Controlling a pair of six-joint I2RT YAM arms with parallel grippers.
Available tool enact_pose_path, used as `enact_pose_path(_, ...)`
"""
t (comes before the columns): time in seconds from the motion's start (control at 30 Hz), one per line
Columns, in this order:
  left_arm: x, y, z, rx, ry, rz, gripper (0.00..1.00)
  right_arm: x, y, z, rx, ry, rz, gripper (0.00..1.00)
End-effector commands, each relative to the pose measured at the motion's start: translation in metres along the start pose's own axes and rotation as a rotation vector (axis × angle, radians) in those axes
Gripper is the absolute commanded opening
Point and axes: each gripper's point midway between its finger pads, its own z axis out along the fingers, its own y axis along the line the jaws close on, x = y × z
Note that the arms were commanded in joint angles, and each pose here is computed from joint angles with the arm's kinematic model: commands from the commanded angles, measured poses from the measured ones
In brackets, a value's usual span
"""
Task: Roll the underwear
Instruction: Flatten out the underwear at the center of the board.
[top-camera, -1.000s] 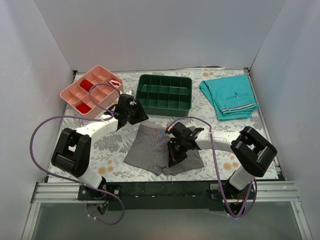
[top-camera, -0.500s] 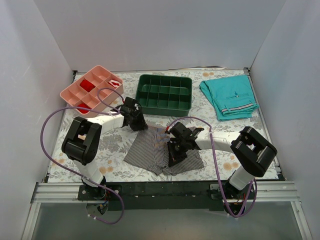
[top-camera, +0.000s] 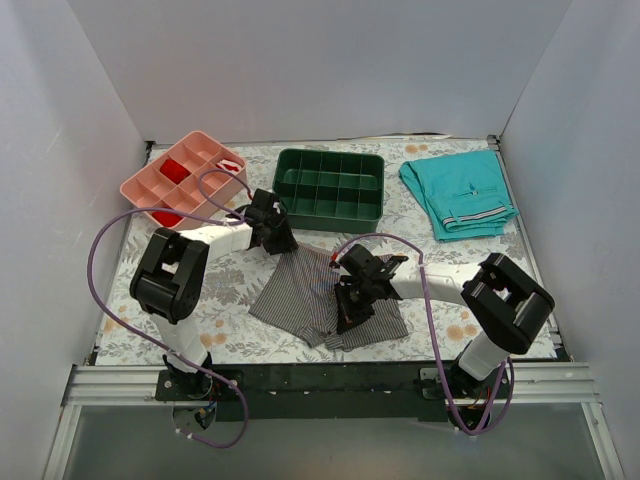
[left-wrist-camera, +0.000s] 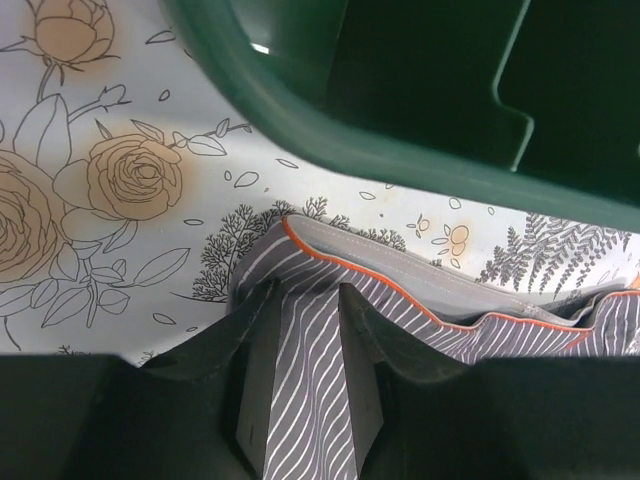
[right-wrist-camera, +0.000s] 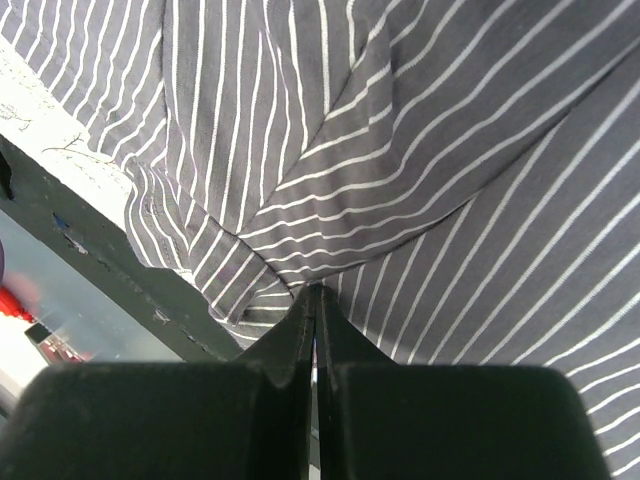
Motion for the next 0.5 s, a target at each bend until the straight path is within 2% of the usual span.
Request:
enact_pose_path(0.0,0.000,0.006,-0.013,-0.004,-0.007,0.033,0.31,-0.005,-0.013,-0.001,0.078,-0.034,-0.049,0.01)
enact_pose_path(0.13,0.009,-0.005,-0.036,0.053,0.022,0.009,0.35,-0.053,0.017,-0.029,0.045,-0.217,-0.088,0.03)
enact_pose_path(0.17,0.004,-0.012,-0.050,0.084,-0.003,0.010,0.36,-0.062,0.020,-0.037,0.050,-0.256,-0.082,0.04)
enact_pose_path(0.23,0.006,-0.015,-0.063,0.106,-0.010,-0.002,0.43,-0.085,0.028,-0.059,0.035,-0.356,-0.072,0.05)
enact_pose_path(0.33,0.005,-0.023,-0.088,0.162,-0.040,0.000,0.47,-0.104,0.018,-0.084,0.070,-0.454,-0.046,0.08)
enact_pose_path(0.47,0.022,-0.016,-0.100,0.174,-0.014,-0.003,0.49,-0.116,-0.041,-0.105,0.240,-0.513,0.075,0.07)
